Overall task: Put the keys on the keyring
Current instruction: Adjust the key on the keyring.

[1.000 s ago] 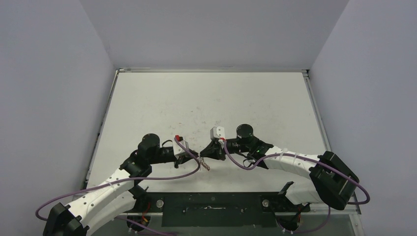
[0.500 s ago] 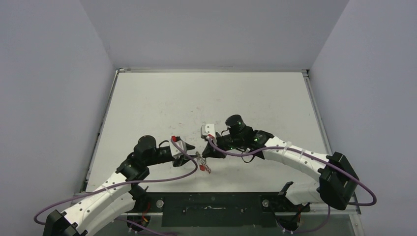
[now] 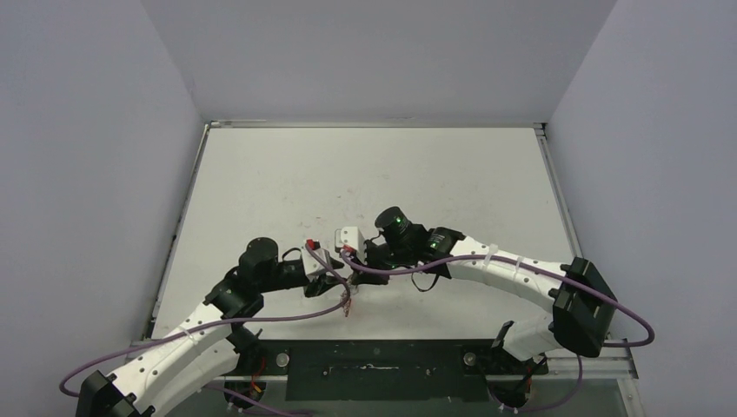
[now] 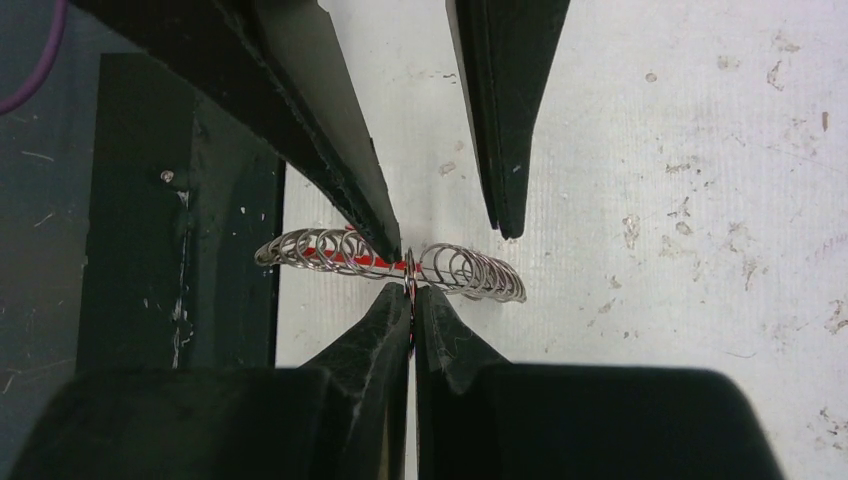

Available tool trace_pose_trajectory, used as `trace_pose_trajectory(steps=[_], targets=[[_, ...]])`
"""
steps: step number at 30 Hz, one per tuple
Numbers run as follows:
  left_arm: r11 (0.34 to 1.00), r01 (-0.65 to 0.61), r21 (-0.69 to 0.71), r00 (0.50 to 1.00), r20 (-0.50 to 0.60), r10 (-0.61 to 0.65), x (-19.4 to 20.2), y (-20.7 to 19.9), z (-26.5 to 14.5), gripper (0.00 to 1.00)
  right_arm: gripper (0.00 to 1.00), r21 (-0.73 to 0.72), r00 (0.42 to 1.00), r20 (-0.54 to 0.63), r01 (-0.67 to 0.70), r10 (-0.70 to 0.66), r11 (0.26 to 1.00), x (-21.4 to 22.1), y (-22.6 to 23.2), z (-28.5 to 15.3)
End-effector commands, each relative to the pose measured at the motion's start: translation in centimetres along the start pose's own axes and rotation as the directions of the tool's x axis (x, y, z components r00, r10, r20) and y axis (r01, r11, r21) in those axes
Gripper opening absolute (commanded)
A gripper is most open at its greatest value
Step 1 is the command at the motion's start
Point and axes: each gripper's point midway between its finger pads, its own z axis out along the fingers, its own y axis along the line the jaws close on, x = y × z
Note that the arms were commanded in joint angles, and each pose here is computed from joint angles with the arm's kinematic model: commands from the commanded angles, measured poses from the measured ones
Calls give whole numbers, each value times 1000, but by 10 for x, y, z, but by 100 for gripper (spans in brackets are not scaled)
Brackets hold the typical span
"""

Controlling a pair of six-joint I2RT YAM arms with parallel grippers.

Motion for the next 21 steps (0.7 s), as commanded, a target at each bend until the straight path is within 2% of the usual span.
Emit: trace_pose_trajectory(steps=[1,5,9,13,17,21], targets=[[998,-20,52,1000,15,19,-15,-6,1,31,0,40,999,44,2,-4,999,-26,-9,3],[997,-9,81,1000,1,9,-11,-10,4,28,0,46,999,48,2,-5,999,-28,-10,6],[995,-8,100,1000,-11,9,-8,-12,6,34,0,50,999,54,6,-8,999,-30,-11,6],[994,-1,110,1000,-30,4,-2,-13,9,29,0,44,998,63,7,-10,999,-32,-10,6],[994,1,111,999,-38,4,1,-12,13,20,0,35,998,66,5,-7,999,-31,-9,8],[995,-7,102,999,-48,12,3,-9,15,17,0,25,998,67,1,-3,1000,-31,-8,9]])
